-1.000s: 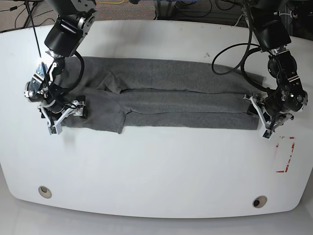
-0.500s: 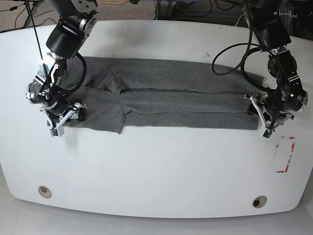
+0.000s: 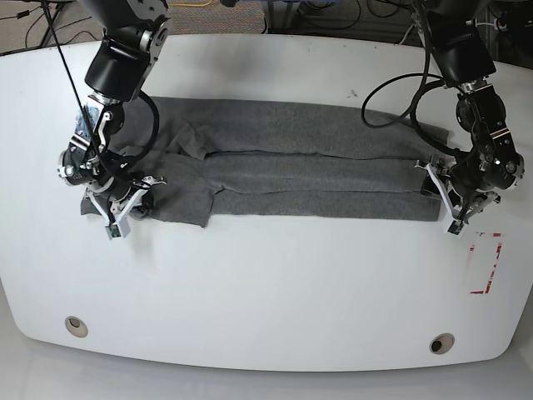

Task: Layout the t-shirt on the table in an organized manner, then fold the t-shirt properly
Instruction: 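Grasp the folded edge with both grippers, then drag the folded edge with both grippers to straighten the folded shirt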

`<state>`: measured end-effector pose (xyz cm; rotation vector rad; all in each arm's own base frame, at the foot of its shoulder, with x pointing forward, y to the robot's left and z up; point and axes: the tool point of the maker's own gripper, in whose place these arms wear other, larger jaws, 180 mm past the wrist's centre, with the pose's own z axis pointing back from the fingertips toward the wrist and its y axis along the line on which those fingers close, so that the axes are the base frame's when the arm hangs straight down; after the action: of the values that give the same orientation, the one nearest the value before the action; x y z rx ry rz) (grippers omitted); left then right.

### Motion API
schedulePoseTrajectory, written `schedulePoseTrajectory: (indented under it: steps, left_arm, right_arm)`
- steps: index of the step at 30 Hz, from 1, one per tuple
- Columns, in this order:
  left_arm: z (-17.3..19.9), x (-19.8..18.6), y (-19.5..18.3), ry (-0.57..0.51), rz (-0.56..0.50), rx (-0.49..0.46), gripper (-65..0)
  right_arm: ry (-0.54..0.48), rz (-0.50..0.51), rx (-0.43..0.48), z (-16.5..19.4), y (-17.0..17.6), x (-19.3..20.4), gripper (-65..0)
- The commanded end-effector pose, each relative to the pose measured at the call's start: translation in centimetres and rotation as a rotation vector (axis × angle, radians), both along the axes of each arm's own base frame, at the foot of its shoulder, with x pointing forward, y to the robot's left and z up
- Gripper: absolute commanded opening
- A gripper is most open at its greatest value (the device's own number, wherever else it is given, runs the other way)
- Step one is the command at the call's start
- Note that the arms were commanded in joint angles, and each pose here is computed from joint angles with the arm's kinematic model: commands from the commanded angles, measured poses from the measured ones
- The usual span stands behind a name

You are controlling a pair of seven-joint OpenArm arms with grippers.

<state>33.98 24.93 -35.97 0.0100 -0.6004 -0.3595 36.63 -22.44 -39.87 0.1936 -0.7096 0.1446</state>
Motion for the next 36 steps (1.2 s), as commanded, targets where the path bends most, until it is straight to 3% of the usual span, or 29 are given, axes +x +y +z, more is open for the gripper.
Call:
schedulePoseTrajectory:
  steps: [1,24,36]
  left_arm:
    - [1.4,1.0,0.3,-0.05,-0.002,0.004,-33.1]
    - [0.9,0.6,0.0,-0.036,-0.01,0.001,-33.1]
    - [0.9,0.6,0.0,-0.036,-0.01,0.001,-33.1]
  right_arm:
    - [-0.088,-0.006,-0.027,2.8,-0.9,1.6,-65.0]
    - [-0.036,0.03,-0.266,6.7,-0.9,-4.9,-65.0]
    - [0.006,0.042,-0.301,5.8,-1.0,-8.0,-65.0]
